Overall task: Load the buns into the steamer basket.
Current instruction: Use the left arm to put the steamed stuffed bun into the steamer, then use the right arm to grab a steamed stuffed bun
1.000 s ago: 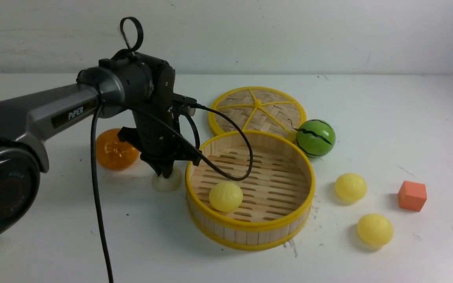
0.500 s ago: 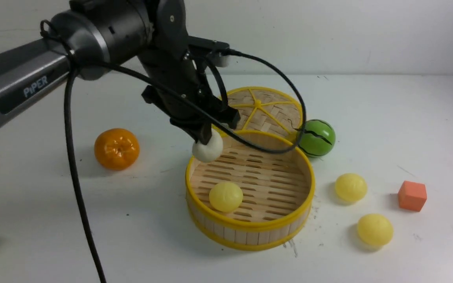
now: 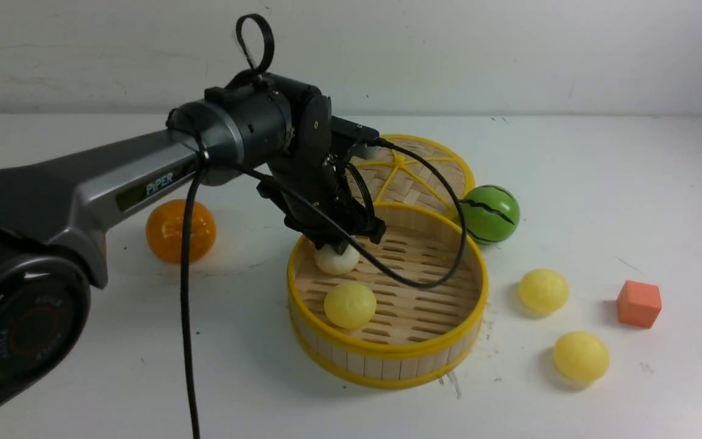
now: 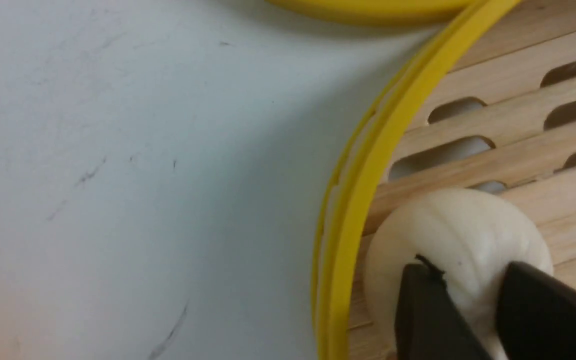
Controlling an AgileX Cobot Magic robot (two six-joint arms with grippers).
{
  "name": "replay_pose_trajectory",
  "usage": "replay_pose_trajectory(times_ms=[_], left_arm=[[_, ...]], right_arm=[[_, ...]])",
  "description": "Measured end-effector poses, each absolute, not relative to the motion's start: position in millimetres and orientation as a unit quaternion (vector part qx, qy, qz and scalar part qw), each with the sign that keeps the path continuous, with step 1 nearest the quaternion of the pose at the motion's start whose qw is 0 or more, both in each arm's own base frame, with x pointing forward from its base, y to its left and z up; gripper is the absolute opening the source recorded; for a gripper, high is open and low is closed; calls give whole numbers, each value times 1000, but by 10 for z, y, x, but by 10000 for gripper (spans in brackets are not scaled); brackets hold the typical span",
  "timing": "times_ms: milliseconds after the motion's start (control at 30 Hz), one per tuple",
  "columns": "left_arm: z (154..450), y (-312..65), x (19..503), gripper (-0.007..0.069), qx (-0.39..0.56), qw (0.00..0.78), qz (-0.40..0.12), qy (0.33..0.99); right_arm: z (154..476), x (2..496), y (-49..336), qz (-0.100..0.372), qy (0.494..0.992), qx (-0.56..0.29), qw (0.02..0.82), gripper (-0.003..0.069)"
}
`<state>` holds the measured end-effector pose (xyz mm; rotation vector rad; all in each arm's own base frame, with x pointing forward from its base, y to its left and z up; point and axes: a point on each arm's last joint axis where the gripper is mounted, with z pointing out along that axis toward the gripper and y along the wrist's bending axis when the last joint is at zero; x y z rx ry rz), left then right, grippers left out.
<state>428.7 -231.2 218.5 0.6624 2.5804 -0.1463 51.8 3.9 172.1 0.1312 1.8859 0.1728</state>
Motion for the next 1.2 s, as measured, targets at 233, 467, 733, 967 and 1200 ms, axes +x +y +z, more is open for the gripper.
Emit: replay_pose_trajectory(times_ms=[233,467,733,967,1200], left_arm=[[2813,-2297,4005,372,202,240,-123,941],[4289,-2083,3026,-9,246,357,-177,883],[4736,-1447,1873,-13,225,444,-231,836],[3811,-731,914,-13,192,531,-260,783],[3012,-546,705,-13,170,578,-270,751]], right_arm=[[1721,518,39,74,808,56,582,239],[1721,518,39,74,808,56,582,239],[1721,518,39,74,808,56,582,239],[1721,518,39,74,808,56,582,239],[1721,518,39,74,808,56,582,239]])
